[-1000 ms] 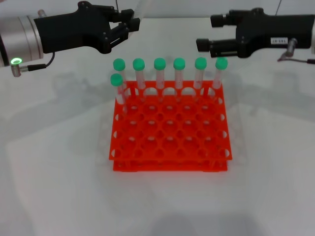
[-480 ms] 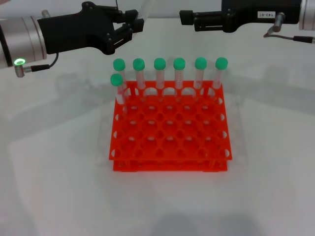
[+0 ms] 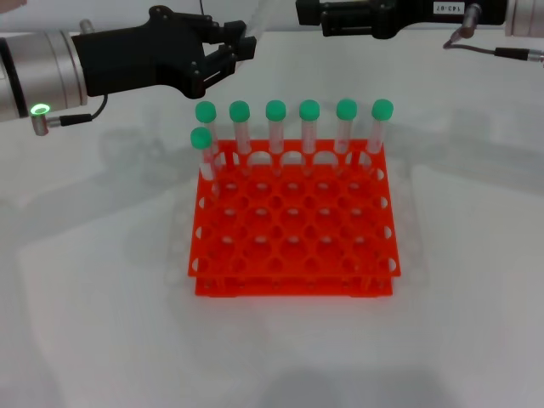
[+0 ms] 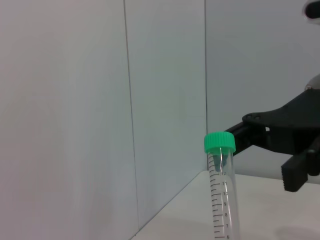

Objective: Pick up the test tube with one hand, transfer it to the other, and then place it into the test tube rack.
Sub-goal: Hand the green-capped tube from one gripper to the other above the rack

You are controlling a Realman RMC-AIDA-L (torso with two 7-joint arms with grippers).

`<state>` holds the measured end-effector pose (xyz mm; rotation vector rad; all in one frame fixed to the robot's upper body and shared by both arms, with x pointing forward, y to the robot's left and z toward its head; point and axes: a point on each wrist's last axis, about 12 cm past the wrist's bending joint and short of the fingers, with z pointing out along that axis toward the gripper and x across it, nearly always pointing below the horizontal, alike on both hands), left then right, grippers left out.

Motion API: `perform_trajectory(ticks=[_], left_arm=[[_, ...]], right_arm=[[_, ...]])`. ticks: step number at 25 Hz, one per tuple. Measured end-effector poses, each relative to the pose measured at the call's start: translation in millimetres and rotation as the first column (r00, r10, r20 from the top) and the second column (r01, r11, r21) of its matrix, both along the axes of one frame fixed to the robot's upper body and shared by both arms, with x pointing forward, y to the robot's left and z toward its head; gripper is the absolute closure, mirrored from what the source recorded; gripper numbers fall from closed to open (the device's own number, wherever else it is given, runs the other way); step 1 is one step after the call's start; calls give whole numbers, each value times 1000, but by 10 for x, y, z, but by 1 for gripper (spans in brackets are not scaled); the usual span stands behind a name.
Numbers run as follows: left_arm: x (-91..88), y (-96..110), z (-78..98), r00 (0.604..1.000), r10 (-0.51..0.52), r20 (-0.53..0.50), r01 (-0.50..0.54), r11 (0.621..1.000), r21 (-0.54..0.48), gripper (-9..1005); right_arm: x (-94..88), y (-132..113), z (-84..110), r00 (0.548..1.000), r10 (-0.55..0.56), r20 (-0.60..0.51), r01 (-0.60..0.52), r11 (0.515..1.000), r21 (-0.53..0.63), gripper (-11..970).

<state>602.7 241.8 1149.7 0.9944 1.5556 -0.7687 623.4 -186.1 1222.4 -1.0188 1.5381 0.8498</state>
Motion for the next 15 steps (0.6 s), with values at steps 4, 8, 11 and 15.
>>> perform_trajectory(ticks=[4, 8, 11, 15], left_arm=[[1, -1, -2, 1000, 1, 0, -1, 1000, 2, 805], [-2, -10, -11, 1000, -2, -3, 2, 1000, 5, 805], [-3, -12, -16, 1000, -1, -4, 1, 1000, 5, 806], [-3, -17, -20, 1000, -2, -5, 2, 1000, 6, 806]], right_arm=[[9, 21, 37, 1000, 4, 7, -4, 1000, 5, 223], [17, 38, 66, 1000, 7, 13, -7, 1000, 13, 228], [24, 53, 76, 1000, 10, 14, -10, 1000, 13, 233], [29, 61, 80, 1000, 11, 15, -12, 1000, 14, 239]])
